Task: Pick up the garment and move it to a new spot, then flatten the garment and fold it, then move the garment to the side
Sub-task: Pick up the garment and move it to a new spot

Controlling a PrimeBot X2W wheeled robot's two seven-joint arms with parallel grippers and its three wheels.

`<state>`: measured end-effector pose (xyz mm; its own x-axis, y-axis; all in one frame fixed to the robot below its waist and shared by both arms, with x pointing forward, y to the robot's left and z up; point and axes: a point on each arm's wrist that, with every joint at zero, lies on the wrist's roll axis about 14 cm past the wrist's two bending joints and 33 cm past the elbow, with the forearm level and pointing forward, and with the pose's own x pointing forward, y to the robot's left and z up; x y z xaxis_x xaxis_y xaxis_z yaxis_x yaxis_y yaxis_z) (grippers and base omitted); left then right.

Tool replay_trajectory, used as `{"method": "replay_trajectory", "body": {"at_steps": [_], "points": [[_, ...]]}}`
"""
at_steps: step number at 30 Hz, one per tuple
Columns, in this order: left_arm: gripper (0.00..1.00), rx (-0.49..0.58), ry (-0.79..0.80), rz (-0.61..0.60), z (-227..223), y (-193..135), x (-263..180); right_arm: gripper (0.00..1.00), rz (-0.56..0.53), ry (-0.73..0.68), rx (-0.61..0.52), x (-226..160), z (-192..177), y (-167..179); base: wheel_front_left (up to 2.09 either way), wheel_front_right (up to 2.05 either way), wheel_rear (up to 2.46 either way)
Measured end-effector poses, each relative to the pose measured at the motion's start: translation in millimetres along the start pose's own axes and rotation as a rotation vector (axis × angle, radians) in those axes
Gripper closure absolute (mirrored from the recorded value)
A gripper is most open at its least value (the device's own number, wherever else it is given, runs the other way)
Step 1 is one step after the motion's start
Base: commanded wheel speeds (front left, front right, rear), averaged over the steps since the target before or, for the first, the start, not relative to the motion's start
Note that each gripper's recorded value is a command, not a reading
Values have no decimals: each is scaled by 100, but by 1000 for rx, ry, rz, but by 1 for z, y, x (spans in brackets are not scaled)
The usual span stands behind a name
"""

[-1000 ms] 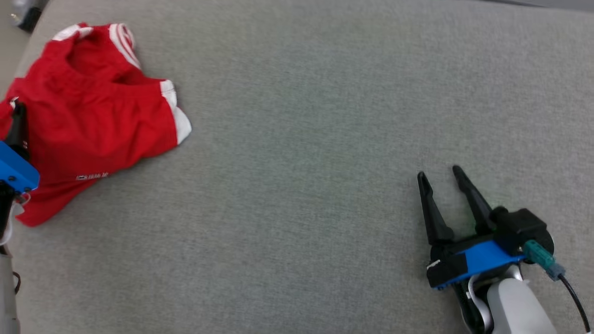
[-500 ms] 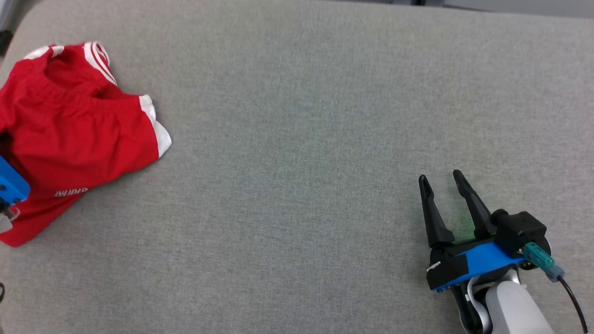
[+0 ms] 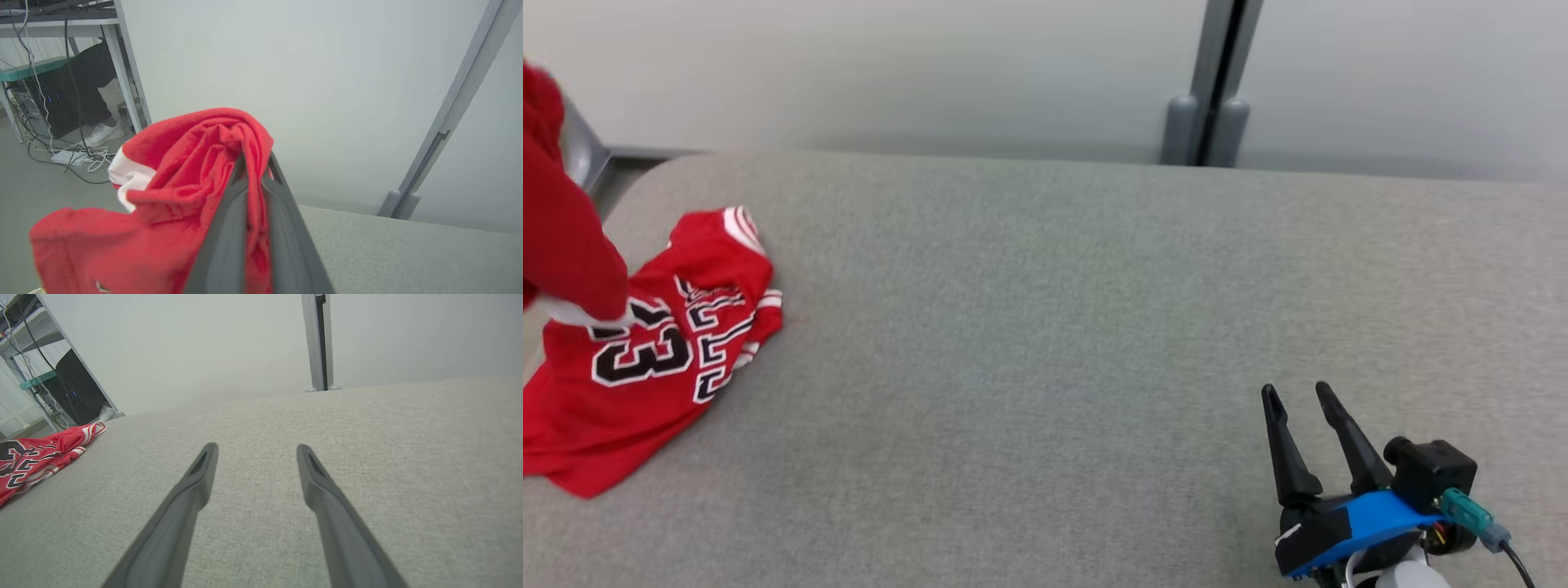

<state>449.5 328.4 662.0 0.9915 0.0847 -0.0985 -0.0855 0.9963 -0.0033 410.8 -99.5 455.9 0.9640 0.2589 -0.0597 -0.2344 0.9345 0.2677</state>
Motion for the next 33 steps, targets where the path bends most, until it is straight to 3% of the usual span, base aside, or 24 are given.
{"method": "replay_trajectory", "body": {"at_steps": [5,12,21,30,31,32,33], "points": [[100,39,-149,-197,61,-67,-11,0,-46,-60,0,-20,20,-12,0,0,0],[100,133,-150,-482,61,-178,-13,0,-141,-102,9,-48,32,-39,0,0,0],[100,164,71,-799,-40,-304,-7,0,-265,-142,15,-75,43,-74,0,0,0],[100,179,294,-908,-164,-360,-8,0,-361,-150,25,-93,45,-100,0,0,0],[71,176,302,-906,-173,-362,-7,0,-364,-148,28,-93,45,-101,0,0,0],[52,175,301,-896,-181,-361,-4,0,-366,-144,28,-93,44,-101,0,0,0],[10,167,296,-884,-186,-360,-2,0,-367,-143,29,-93,43,-102,0,0,0]]}}
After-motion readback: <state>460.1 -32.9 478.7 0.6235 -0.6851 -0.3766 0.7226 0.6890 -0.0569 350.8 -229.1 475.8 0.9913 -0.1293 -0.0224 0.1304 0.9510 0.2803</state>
